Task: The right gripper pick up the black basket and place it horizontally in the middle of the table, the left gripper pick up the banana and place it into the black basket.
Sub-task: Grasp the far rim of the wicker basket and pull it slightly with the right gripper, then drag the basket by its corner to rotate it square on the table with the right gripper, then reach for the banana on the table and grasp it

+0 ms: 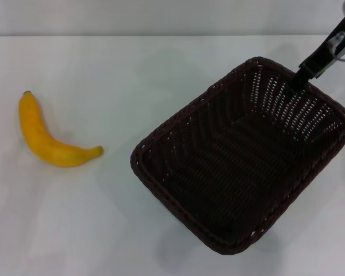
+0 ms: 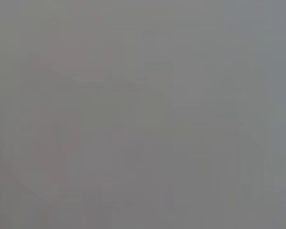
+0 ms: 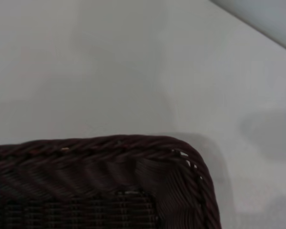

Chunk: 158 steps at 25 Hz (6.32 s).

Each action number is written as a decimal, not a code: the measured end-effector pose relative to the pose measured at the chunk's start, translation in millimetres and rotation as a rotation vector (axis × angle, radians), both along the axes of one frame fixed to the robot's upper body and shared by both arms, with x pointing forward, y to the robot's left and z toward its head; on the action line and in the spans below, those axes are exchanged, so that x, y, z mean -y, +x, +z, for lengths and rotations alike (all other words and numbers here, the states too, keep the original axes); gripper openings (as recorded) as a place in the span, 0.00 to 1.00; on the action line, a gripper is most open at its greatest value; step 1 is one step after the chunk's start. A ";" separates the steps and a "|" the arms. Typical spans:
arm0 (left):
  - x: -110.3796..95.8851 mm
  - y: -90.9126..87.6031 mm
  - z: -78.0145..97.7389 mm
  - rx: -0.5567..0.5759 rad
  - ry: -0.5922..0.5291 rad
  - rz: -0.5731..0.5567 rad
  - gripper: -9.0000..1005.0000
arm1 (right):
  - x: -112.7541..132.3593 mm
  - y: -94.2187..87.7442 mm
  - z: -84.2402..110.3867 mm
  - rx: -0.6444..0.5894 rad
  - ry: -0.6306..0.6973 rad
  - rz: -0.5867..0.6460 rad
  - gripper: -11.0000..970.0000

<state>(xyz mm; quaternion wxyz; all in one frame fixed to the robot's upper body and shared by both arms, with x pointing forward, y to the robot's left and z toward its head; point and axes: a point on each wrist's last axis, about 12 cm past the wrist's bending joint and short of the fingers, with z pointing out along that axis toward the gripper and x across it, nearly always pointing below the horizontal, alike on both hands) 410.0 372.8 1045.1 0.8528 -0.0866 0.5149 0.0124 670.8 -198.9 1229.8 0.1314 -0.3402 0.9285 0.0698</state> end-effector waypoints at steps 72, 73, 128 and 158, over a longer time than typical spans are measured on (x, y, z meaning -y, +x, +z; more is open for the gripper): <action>-48.5 0.0 47.3 0.198 0.235 0.119 0.87 | 34.3 -45.1 -36.1 -0.350 0.150 -0.717 0.14; -49.4 0.7 47.3 0.194 0.235 0.121 0.87 | 28.3 -46.3 -36.2 -0.342 0.140 -0.709 0.14; -54.9 -2.8 48.8 0.183 0.255 0.136 0.87 | -38.1 -71.8 -13.8 -0.221 0.122 -0.484 0.42; -116.5 40.2 92.9 -0.194 -0.145 -0.203 0.87 | 80.2 -79.6 -16.0 0.589 0.427 -0.257 0.42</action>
